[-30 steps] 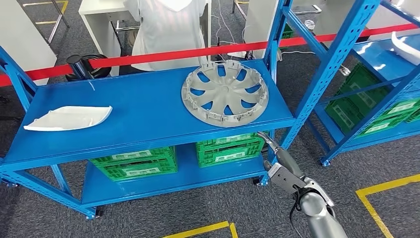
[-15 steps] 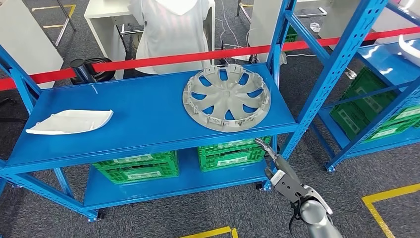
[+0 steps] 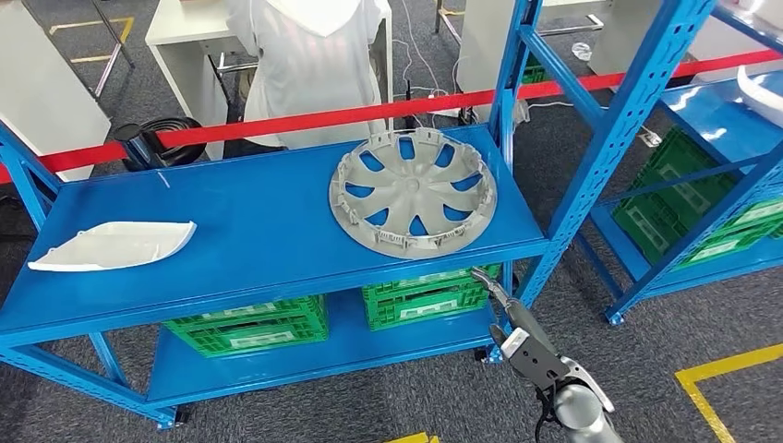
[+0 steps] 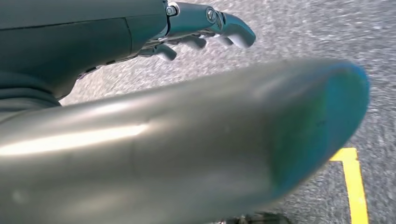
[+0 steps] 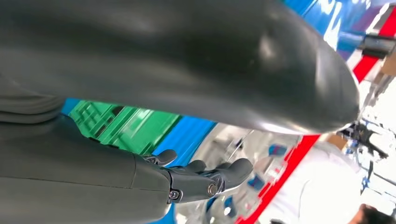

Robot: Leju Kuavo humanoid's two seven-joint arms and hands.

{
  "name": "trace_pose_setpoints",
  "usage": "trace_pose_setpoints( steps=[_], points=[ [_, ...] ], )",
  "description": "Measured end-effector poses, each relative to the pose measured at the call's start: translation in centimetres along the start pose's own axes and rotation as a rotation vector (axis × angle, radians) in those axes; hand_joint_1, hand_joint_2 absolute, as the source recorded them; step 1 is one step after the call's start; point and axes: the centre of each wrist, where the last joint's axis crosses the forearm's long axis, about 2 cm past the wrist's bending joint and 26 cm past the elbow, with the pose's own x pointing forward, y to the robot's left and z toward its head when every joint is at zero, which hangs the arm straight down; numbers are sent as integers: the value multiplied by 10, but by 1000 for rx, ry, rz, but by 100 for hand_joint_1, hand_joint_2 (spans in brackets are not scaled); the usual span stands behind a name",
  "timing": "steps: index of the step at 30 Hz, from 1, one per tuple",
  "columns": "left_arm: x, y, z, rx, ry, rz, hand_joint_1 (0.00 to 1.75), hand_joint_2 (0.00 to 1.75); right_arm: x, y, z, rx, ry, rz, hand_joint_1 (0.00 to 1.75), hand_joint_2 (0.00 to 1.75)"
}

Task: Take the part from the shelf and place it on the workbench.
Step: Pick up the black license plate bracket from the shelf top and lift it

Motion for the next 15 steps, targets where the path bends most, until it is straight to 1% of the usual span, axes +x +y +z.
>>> trace_pose_setpoints(
  steps=[3, 8, 15],
  points=[
    [4, -3, 1, -10, -19, -7, 0, 0, 2, -1, -3, 15, -8, -5, 0, 0],
    [17, -8, 0, -23, -64, 8, 0, 0, 6, -3, -9, 21, -24, 6, 0, 0],
    [21, -12, 2, -31, -60, 10, 0, 0, 7, -4, -11, 22, -32, 10, 0, 0]
  ],
)
